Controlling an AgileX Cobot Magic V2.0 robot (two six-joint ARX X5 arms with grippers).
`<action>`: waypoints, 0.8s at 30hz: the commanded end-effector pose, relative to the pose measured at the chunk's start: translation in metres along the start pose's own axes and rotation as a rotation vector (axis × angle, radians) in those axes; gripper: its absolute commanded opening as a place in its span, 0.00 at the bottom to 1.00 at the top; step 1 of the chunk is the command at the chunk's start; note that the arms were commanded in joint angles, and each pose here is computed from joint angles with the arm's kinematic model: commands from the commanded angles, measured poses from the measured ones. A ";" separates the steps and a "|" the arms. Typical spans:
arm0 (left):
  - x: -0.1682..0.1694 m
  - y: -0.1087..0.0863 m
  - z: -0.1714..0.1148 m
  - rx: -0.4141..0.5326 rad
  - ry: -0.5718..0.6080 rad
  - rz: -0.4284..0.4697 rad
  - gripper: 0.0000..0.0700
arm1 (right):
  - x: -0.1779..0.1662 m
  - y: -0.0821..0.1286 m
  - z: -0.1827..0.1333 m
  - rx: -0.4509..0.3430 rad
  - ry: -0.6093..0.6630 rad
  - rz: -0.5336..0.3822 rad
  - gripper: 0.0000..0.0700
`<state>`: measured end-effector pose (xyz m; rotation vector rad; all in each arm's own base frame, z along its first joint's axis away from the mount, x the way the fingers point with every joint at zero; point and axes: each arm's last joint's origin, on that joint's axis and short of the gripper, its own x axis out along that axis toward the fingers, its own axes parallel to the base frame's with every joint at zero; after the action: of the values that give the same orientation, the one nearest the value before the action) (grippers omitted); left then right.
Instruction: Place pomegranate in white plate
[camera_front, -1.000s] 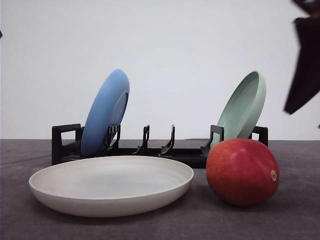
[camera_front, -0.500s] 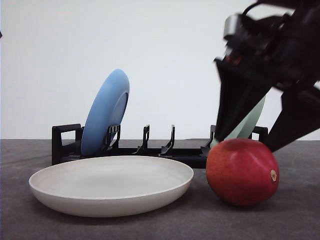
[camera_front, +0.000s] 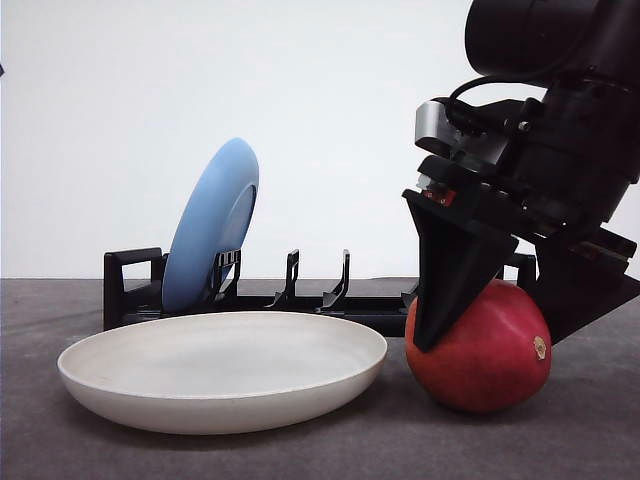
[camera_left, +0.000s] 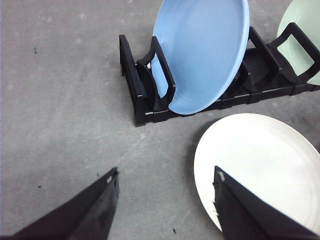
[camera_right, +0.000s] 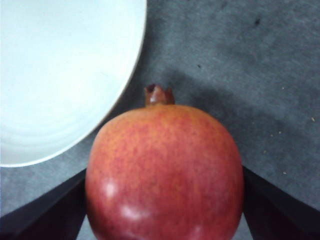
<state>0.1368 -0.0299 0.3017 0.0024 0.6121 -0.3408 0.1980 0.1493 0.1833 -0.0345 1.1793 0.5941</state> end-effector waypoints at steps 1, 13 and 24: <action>0.000 0.000 0.003 0.012 -0.008 -0.005 0.50 | -0.004 0.005 0.007 -0.017 0.005 0.000 0.66; 0.000 0.000 0.002 0.012 -0.005 -0.005 0.50 | -0.016 0.055 0.064 -0.227 0.039 0.031 0.66; 0.000 0.000 0.003 0.013 -0.010 -0.005 0.50 | 0.025 0.103 0.098 -0.369 0.001 0.093 0.66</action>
<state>0.1366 -0.0298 0.3014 0.0023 0.6151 -0.3403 0.2406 0.2704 0.2291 -0.2808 1.0840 0.8642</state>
